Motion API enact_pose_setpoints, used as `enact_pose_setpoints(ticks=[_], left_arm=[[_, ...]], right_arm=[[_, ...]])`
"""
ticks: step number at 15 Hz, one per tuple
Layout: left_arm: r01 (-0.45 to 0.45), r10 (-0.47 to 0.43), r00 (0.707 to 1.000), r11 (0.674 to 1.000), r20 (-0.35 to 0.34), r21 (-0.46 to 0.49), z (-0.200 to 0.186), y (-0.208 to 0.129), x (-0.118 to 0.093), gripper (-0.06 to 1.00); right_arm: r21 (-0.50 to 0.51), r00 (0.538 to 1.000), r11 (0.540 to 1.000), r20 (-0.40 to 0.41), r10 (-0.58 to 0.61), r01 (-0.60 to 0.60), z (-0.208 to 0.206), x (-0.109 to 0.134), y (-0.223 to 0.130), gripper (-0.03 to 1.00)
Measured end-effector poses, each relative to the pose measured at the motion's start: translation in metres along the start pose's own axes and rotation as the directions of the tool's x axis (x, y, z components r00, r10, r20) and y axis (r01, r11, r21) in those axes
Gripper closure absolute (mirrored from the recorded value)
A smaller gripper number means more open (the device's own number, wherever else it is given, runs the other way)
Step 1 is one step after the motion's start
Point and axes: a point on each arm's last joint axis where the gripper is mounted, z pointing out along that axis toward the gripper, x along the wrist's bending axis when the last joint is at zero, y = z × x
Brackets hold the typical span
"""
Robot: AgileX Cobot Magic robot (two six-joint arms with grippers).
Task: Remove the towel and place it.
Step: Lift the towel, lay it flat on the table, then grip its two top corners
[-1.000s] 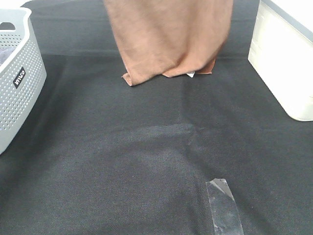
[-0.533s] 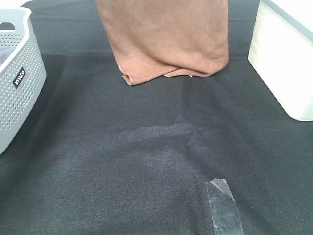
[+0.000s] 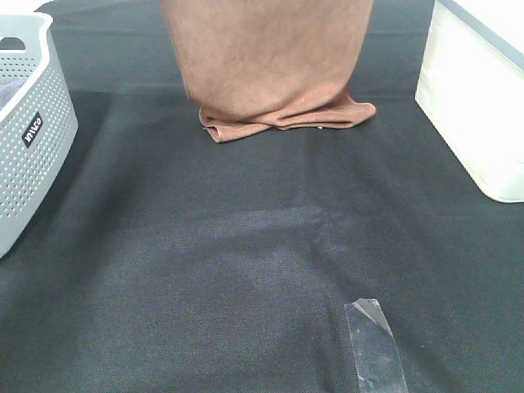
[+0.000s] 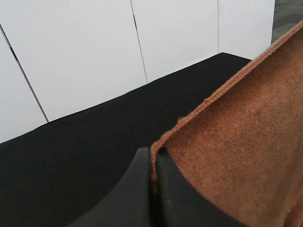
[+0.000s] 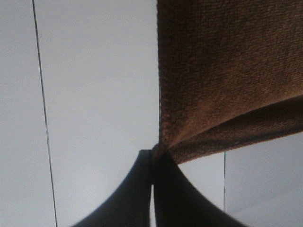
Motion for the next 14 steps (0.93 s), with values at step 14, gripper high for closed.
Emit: enact_pose_setpoints(ticks=[14], left_arm=[[-0.011, 0.002, 0.999, 0.983, 0.052, 0.183, -0.116, -0.034, -0.092, 0.94]], right_arm=[[-0.526, 0.996, 0.846, 0.031, -0.079, 0.084, -0.181, -0.106, 0.062, 0.97]])
